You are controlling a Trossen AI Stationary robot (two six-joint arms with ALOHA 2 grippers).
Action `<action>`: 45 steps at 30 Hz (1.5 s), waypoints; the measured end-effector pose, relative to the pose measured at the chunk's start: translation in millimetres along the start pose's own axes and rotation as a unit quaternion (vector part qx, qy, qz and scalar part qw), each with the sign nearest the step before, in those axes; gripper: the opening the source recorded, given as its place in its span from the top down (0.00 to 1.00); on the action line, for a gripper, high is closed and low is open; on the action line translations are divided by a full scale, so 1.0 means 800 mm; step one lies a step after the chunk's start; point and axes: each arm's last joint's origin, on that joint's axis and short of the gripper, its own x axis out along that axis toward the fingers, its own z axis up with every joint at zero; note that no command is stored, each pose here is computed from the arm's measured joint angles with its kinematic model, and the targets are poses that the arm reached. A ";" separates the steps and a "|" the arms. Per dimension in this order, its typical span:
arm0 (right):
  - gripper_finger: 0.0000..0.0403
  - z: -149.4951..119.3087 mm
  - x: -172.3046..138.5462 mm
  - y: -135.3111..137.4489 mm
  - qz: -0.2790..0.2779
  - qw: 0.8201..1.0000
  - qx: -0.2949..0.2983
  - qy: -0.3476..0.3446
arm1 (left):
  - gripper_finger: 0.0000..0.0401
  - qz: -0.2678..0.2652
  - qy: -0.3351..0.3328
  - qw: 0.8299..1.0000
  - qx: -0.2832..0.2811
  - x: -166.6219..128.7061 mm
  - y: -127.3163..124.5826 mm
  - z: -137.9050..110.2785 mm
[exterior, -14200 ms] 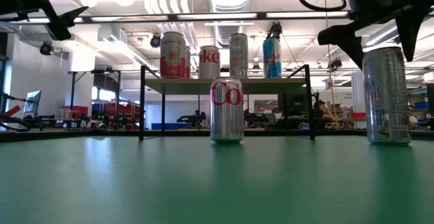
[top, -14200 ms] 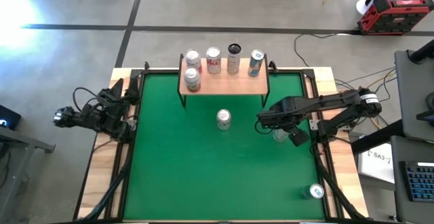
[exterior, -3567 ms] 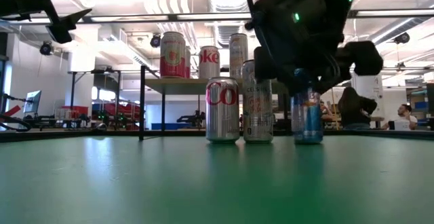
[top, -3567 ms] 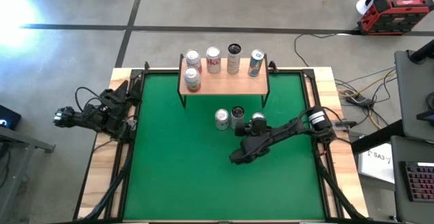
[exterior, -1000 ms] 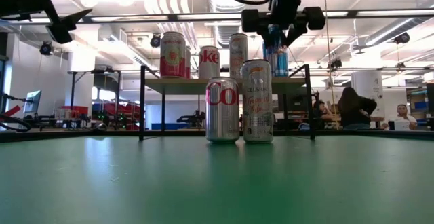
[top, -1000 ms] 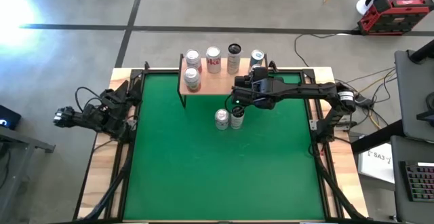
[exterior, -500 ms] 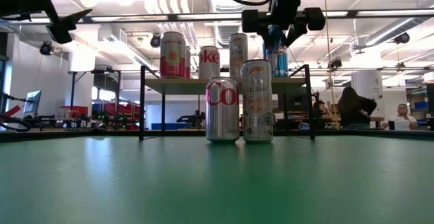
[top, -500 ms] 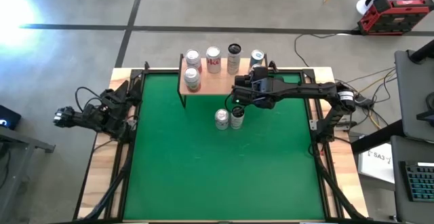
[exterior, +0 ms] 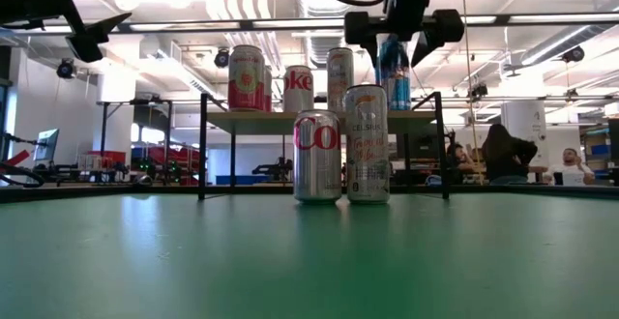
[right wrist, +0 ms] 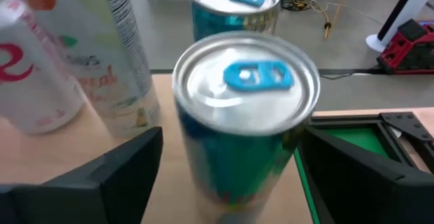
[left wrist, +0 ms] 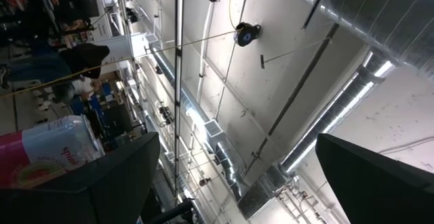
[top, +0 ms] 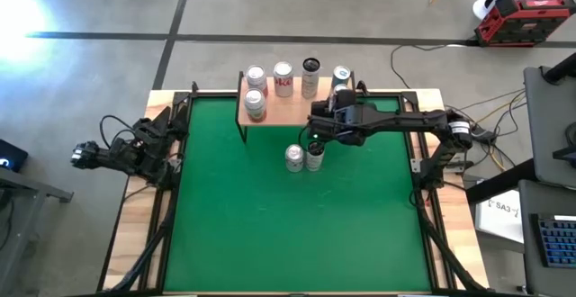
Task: Place canned beverage on shelf
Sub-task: Put the blue soda can on the shelf aligned with the other blue soda can, then put the white-yellow soda can on the shelf aligned with the other white-yellow soda can
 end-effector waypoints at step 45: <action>0.08 -0.095 -0.108 0.034 0.134 0.952 0.044 0.273 | 0.05 0.002 0.003 1.000 0.004 0.000 0.001 -0.001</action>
